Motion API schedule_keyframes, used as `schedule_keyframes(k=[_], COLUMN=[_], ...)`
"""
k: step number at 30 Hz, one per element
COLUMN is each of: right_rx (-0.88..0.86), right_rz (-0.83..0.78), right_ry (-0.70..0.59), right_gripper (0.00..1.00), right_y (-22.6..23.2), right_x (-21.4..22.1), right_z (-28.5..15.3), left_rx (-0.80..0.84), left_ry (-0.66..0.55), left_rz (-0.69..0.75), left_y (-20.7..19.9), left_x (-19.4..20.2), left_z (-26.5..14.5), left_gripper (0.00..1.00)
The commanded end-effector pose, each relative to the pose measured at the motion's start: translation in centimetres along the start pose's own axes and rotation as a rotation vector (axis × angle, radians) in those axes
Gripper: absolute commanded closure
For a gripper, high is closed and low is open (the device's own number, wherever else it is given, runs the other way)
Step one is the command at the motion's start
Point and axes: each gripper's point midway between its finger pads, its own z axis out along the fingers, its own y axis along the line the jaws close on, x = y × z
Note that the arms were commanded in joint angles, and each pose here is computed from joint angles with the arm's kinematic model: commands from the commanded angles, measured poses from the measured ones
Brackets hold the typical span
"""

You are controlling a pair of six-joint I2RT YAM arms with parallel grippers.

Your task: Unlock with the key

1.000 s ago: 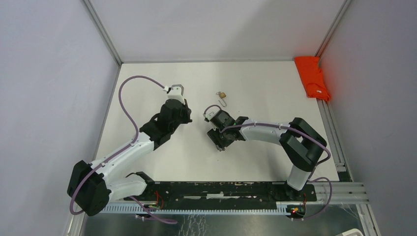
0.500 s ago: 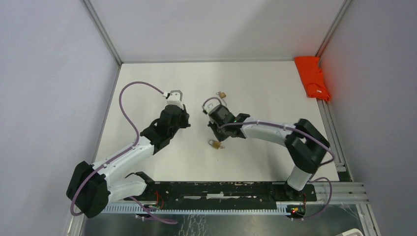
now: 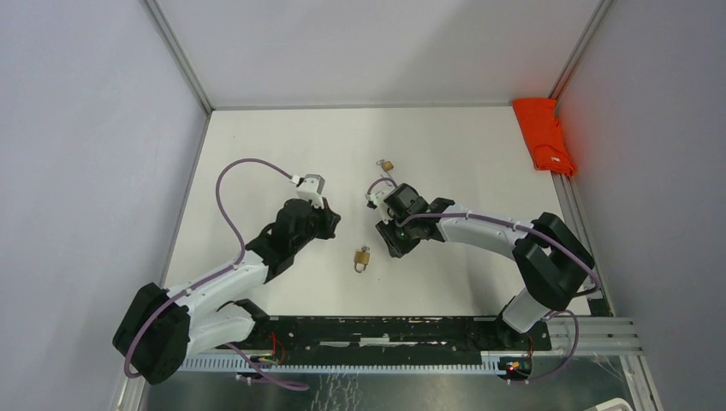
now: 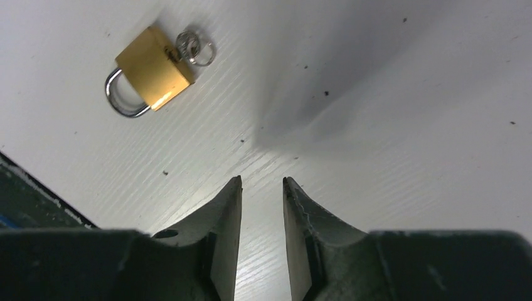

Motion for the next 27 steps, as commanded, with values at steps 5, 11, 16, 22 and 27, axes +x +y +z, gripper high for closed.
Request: schedule_keyframes(k=[5,11,16,22,27], right_rx=[-0.090,-0.319,-0.476,-0.495,-0.480], right_rz=[-0.039,0.026,0.075,0.110,0.153], right_ry=[-0.017,-0.092,-0.124,-0.129,-0.113], right_gripper=[0.95,0.97,1.00,1.00,1.00], right_y=[1.7,5.7,8.3,8.7,8.6], right_x=[-1.0,-0.6,-0.8,-1.0,-0.8], right_z=[-0.4,-0.4,-0.2,0.6,1.5], left_rx=[-0.006,-0.113,-0.101,-0.138,-0.162], left_ry=[0.164,0.370,0.484,0.546,0.543], left_rz=[-0.098,-0.063,-0.042,-0.024,0.031], left_y=[-1.1,-1.1,-3.3,-2.6,-2.0], left_x=[1.7,6.7,10.2,13.2,13.4], left_z=[1.0,0.2,-0.5,0.1,1.1], left_gripper=[0.98,0.98,0.98,0.98,0.98])
